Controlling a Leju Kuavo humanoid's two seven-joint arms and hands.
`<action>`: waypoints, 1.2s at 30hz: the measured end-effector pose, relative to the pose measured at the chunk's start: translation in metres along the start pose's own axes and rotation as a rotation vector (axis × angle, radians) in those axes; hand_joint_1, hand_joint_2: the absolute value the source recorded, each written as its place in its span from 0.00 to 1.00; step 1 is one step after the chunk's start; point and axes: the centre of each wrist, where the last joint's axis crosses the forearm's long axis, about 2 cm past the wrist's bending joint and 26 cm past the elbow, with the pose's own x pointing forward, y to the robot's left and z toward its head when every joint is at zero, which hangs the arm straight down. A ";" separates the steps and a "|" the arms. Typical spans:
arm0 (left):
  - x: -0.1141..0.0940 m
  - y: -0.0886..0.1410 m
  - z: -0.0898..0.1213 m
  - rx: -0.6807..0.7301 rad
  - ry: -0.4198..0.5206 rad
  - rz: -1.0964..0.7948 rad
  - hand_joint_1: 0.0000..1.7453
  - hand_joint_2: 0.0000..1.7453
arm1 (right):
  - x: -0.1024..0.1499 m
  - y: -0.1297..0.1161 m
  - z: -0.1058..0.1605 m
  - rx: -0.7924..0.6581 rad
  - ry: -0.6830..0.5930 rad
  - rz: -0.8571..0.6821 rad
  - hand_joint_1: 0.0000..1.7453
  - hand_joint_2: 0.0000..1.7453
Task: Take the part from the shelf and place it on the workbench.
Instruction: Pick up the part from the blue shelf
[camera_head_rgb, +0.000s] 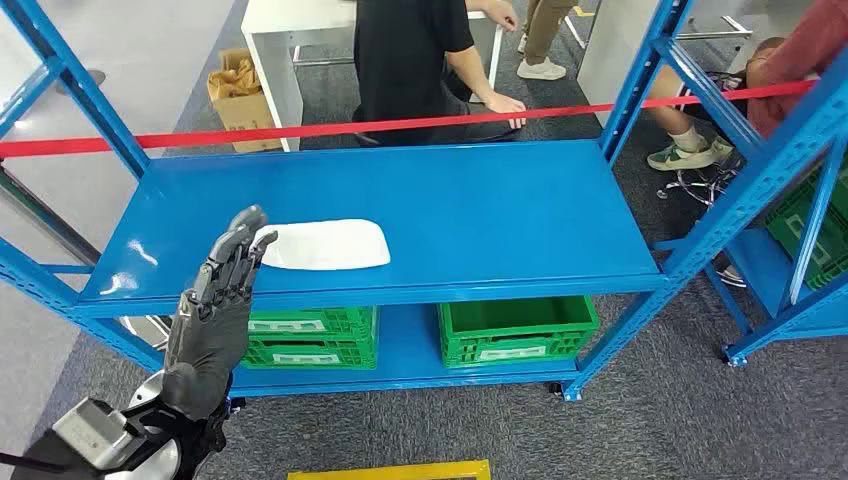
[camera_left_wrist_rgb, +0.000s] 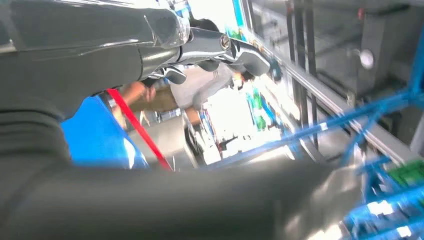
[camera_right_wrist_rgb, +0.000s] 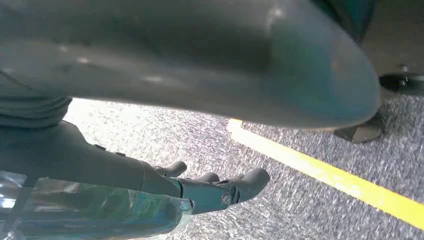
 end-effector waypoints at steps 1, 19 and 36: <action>0.000 0.000 0.001 0.006 0.005 -0.012 0.00 1.00 | 0.000 0.000 0.000 -0.001 -0.004 -0.002 0.00 0.00; -0.023 -0.001 0.034 -0.063 0.256 -0.455 0.00 1.00 | -0.007 0.000 0.001 -0.021 -0.006 -0.044 0.00 0.00; -0.099 0.012 0.054 -0.326 0.482 -0.866 0.00 1.00 | -0.008 -0.004 0.001 -0.028 -0.043 -0.016 0.00 0.00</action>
